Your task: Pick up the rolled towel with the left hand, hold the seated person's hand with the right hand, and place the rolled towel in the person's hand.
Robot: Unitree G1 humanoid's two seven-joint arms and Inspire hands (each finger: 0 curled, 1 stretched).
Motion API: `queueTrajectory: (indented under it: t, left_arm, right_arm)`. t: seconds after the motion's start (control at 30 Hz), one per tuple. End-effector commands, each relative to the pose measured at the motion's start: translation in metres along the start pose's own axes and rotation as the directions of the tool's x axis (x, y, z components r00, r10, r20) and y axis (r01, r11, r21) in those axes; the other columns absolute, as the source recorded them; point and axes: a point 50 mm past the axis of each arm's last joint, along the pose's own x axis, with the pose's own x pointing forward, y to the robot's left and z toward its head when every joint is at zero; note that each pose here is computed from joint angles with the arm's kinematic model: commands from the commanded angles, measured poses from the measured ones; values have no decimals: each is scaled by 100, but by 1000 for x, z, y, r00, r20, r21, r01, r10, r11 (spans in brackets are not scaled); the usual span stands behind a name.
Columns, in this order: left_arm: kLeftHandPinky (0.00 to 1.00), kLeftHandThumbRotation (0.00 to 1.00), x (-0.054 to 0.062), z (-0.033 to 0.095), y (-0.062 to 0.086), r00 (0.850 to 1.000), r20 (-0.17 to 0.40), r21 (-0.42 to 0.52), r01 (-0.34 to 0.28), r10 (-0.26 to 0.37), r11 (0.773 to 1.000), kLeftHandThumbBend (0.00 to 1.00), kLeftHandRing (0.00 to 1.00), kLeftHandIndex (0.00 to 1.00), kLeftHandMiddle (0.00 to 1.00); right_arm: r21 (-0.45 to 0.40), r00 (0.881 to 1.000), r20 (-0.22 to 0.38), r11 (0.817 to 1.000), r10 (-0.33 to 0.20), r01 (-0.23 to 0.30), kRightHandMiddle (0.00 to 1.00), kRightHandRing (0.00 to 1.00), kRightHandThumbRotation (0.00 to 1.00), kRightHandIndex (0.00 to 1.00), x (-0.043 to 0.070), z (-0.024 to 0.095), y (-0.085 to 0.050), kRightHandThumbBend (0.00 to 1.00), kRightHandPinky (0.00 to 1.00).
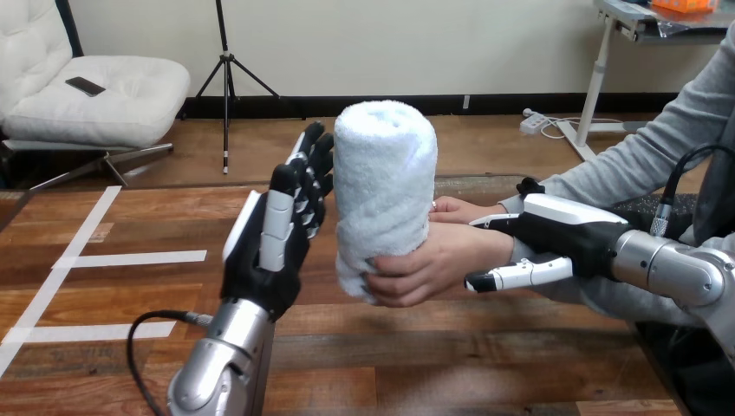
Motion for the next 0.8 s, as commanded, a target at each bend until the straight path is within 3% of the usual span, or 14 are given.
queueTrajectory:
  t: [0.0, 0.43, 0.63, 0.77]
  left_arm:
    - [100, 97, 5, 16, 6, 998, 69, 49, 9, -12, 999, 100, 100, 100, 100]
    - [100, 100, -11, 18, 13, 996, 91, 4, -15, 15, 1000, 100, 100, 100, 100]
    - [100, 100, -20, 21, 16, 995, 91, 18, -34, 32, 999, 100, 100, 100, 100]
    - [100, 100, -27, 23, 18, 995, 88, 39, -56, 53, 998, 100, 100, 100, 100]
  right_arm:
    - [32, 995, 37, 996, -89, 88, 87, 84, 88, 89, -4, 6, -18, 100, 82]
    - [166, 983, 67, 973, -172, 159, 87, 84, 82, 88, -11, 5, -18, 100, 78]
    - [226, 968, 87, 951, -234, 210, 87, 85, 87, 89, -17, 5, -17, 100, 75]
    - [286, 953, 103, 926, -284, 245, 88, 85, 91, 89, -21, 6, -14, 100, 75]
